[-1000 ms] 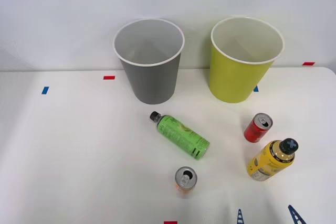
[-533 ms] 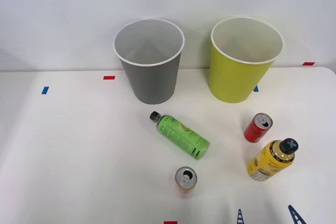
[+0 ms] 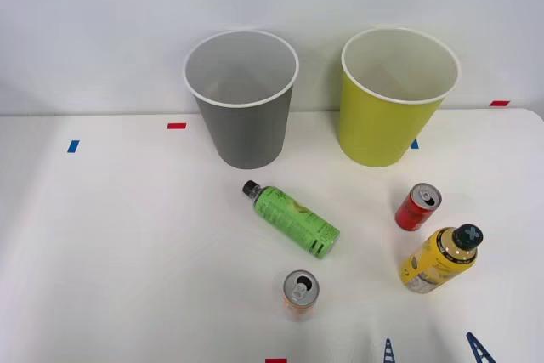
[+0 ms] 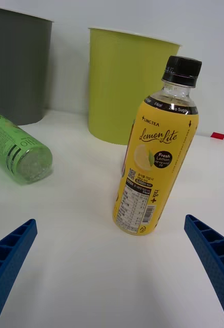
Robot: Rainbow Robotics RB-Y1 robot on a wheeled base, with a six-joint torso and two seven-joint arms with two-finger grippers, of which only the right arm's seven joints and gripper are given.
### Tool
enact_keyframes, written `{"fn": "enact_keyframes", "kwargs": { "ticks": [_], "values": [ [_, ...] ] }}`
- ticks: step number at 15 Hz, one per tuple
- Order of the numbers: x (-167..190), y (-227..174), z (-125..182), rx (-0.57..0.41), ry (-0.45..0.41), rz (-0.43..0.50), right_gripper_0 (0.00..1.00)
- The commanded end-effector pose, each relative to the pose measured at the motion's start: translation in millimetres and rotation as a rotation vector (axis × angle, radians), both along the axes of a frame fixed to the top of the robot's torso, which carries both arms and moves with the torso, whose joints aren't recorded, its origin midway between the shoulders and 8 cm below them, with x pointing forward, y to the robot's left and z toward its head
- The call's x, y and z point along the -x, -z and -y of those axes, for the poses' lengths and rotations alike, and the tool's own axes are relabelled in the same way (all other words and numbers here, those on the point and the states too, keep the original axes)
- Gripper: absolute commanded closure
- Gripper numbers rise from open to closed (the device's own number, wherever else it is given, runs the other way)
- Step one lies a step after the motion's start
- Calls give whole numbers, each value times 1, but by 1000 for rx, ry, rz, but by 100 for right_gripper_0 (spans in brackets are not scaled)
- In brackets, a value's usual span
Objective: Put cans in the gray bin, plastic bottles in the light green bin
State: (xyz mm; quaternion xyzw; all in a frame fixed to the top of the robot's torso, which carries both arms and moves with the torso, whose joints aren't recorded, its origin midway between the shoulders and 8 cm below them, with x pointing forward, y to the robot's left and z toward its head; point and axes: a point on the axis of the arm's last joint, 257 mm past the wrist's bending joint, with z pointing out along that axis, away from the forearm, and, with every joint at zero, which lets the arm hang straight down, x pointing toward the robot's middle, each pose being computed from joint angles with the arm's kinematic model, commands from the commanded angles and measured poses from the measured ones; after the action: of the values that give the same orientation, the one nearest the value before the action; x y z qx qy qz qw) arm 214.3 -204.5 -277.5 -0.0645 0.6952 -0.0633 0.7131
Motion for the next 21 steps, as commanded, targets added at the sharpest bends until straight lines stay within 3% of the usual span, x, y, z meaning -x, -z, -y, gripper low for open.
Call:
{"fn": "enact_keyframes", "kwargs": {
  "ticks": [1,21],
  "values": [
    [0,0,0,0,0,0,0],
    [0,0,0,0,0,0,0]
  ]
}}
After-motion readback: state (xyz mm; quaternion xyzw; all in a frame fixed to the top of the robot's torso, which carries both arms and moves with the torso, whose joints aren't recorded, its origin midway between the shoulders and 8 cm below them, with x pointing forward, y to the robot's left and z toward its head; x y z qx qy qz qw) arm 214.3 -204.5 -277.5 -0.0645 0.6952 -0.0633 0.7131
